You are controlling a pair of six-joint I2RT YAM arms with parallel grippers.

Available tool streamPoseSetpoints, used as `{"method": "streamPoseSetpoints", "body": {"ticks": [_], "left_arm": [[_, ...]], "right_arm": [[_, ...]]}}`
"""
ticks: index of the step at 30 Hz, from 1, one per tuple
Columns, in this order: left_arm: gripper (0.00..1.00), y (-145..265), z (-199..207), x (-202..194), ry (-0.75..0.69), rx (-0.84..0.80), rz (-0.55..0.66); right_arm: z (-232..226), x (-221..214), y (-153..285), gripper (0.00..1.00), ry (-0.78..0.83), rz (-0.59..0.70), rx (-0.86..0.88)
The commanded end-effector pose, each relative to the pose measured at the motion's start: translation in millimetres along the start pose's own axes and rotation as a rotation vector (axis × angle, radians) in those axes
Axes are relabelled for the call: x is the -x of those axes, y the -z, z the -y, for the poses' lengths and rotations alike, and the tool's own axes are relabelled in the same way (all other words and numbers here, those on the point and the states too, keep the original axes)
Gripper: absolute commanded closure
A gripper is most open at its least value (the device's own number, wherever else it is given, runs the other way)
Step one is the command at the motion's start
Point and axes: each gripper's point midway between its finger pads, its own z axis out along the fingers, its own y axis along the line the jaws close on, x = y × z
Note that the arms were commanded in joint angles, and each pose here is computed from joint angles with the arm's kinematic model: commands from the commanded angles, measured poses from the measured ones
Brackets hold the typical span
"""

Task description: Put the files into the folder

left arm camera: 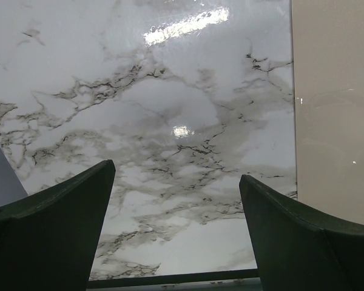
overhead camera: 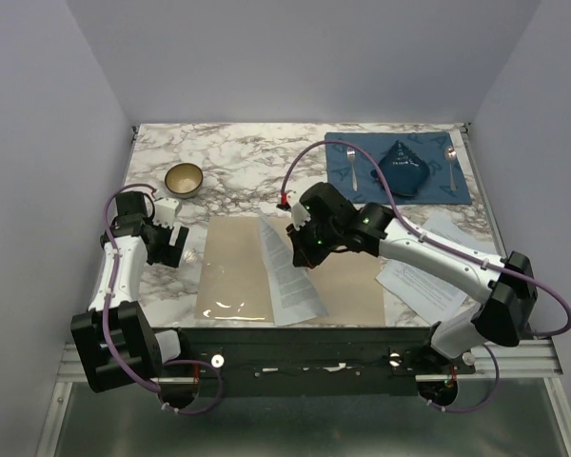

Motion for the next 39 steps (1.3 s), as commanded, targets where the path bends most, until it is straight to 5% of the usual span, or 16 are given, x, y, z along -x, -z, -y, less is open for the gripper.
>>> {"method": "streamPoseSetpoints", "body": {"ticks": [1,25,39], "left_arm": [[0.01,4,-6,-1,-0.042,0.033,0.016],[0.01,-7,-6,-8,-0.052,0.028,-0.002],[0.01,-10,0,-12,-0.065,-0.003,-0.013]], "right_arm": [[-5,9,-2,0.99,0.024,-0.010,0.037],[1,25,-26,0.99,0.021,-0.015,0.054],[41,69,-47,0.99,-0.087,0.121,-0.013]]}}
